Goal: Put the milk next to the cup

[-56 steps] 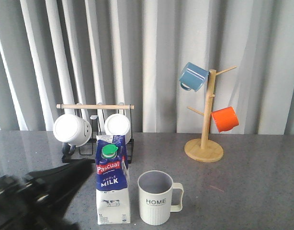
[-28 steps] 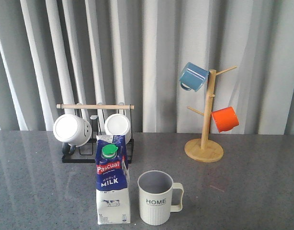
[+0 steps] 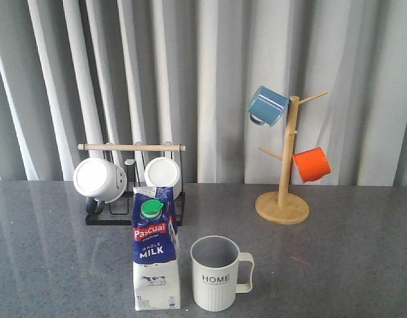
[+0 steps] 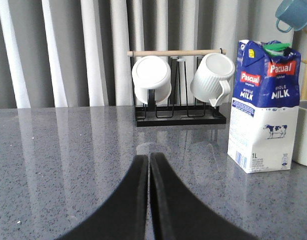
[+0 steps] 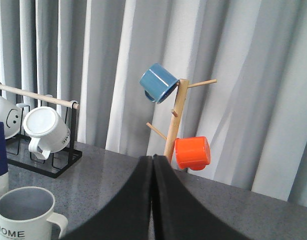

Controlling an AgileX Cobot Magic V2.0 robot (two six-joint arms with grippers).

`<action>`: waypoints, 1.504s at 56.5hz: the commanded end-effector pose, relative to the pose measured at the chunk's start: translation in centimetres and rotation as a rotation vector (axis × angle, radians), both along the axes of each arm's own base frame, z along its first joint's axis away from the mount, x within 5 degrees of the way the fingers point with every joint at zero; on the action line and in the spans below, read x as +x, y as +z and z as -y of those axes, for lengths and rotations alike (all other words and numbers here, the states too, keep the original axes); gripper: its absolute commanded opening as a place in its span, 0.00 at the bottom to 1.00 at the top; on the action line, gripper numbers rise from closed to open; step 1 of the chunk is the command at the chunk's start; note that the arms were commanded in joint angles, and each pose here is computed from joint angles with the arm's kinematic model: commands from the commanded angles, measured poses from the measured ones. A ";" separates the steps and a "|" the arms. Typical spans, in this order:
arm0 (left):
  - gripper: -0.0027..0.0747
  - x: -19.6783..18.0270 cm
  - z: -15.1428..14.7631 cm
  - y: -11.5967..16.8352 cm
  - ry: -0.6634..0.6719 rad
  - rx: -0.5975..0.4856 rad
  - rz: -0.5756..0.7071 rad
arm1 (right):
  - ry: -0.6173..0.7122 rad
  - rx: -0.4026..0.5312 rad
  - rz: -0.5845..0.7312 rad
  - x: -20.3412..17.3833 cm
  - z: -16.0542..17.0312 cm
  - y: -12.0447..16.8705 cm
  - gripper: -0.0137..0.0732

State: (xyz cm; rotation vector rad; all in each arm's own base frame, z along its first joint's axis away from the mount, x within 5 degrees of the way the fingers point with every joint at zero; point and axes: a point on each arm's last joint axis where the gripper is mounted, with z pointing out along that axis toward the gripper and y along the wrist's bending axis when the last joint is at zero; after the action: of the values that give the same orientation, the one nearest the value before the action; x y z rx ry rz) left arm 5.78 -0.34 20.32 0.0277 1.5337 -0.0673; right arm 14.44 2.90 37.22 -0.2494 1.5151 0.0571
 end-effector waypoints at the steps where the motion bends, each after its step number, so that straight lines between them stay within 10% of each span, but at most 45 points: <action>1: 0.03 -0.4 0.0 1.0 0.000 -0.007 0.074 | -0.012 0.015 0.098 -0.2 0.2 1.6 0.15; 67: 0.03 -0.4 0.0 1.0 0.000 -0.009 0.071 | -0.012 0.003 0.087 -0.2 0.2 1.3 0.15; 85: 0.03 -0.4 0.0 1.0 0.000 -0.009 0.071 | -0.135 -0.007 0.094 -4.6 2.2 -6.0 0.15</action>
State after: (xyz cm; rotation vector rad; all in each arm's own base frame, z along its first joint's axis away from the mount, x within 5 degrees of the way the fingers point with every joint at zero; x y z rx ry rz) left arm 5.65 -0.30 19.96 0.0296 1.5650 -0.0596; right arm 10.98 1.24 31.15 -0.1948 1.5416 -0.0218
